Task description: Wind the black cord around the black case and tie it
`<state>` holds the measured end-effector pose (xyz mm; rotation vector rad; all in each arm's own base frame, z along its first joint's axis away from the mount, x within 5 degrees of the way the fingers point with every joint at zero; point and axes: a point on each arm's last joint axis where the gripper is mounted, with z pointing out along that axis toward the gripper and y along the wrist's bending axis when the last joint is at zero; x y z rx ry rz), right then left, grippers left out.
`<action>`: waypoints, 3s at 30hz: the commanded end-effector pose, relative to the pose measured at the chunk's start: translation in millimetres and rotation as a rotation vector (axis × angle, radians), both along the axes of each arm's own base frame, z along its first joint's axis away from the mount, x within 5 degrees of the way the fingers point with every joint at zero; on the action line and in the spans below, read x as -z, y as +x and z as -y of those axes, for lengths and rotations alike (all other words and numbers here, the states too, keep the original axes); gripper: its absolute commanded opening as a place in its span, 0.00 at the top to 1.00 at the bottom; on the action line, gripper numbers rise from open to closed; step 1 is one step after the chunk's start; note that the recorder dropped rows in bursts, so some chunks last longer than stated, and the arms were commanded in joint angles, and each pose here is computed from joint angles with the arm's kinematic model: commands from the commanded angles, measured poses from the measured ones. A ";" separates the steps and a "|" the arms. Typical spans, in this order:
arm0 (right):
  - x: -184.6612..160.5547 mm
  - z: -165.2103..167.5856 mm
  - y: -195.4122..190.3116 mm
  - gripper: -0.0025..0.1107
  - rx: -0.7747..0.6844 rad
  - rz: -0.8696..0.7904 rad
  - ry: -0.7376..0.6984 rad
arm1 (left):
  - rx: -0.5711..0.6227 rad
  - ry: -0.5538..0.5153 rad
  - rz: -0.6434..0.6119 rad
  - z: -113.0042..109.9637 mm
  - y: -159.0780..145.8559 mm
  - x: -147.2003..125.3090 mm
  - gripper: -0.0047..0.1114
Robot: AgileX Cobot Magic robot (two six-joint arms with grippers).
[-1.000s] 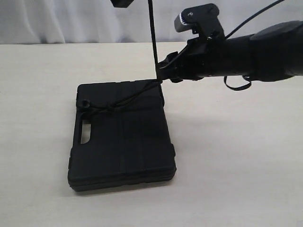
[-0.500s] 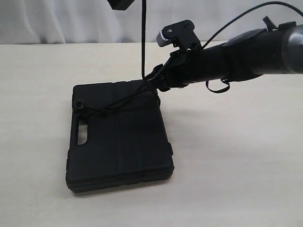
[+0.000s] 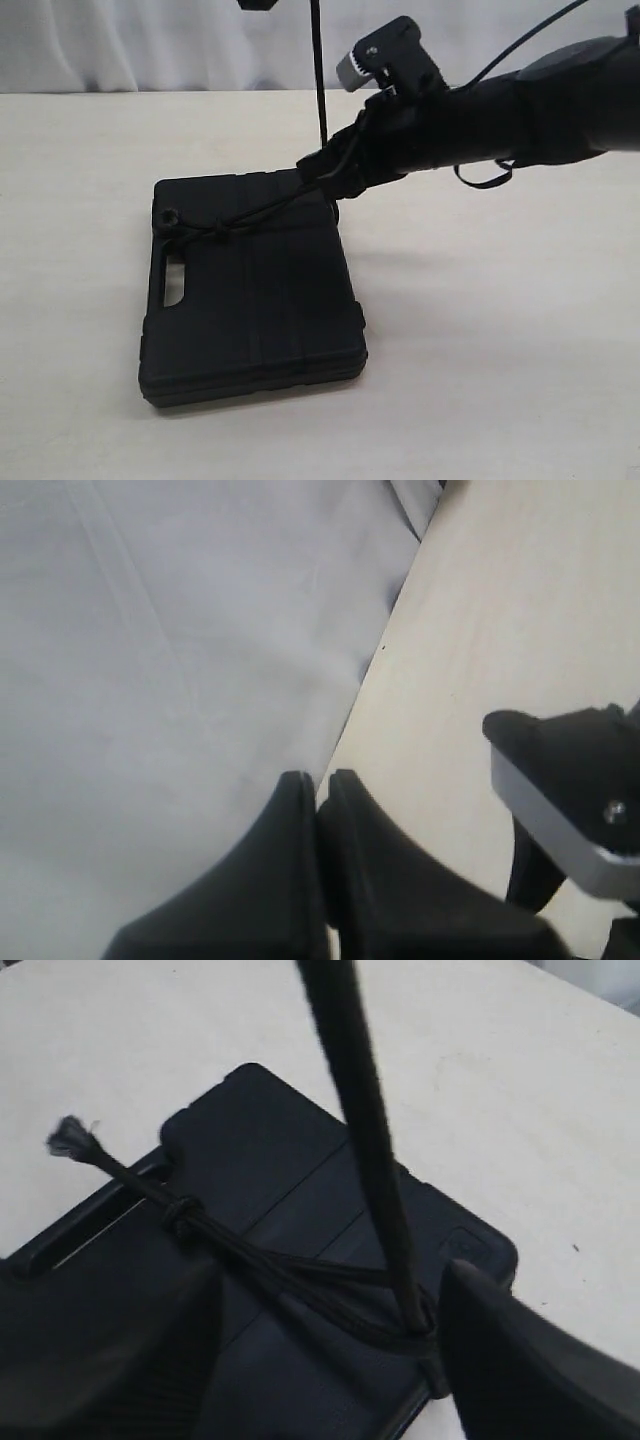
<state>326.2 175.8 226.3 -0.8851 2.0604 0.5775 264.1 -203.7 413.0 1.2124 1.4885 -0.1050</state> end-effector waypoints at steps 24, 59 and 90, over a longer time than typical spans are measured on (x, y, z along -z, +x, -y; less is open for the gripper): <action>55.3 -16.4 3.1 0.79 0.233 0.059 -0.255 | -0.006 -0.070 0.024 -0.7 -3.2 -10.9 0.96; -67.9 -0.3 -12.5 0.94 0.323 0.363 -0.091 | 0.065 0.035 -0.076 -0.1 -11.4 0.8 0.40; -52.4 94.6 -27.4 0.35 0.913 0.246 -0.224 | 0.038 0.026 -0.087 0.1 -8.2 2.7 0.38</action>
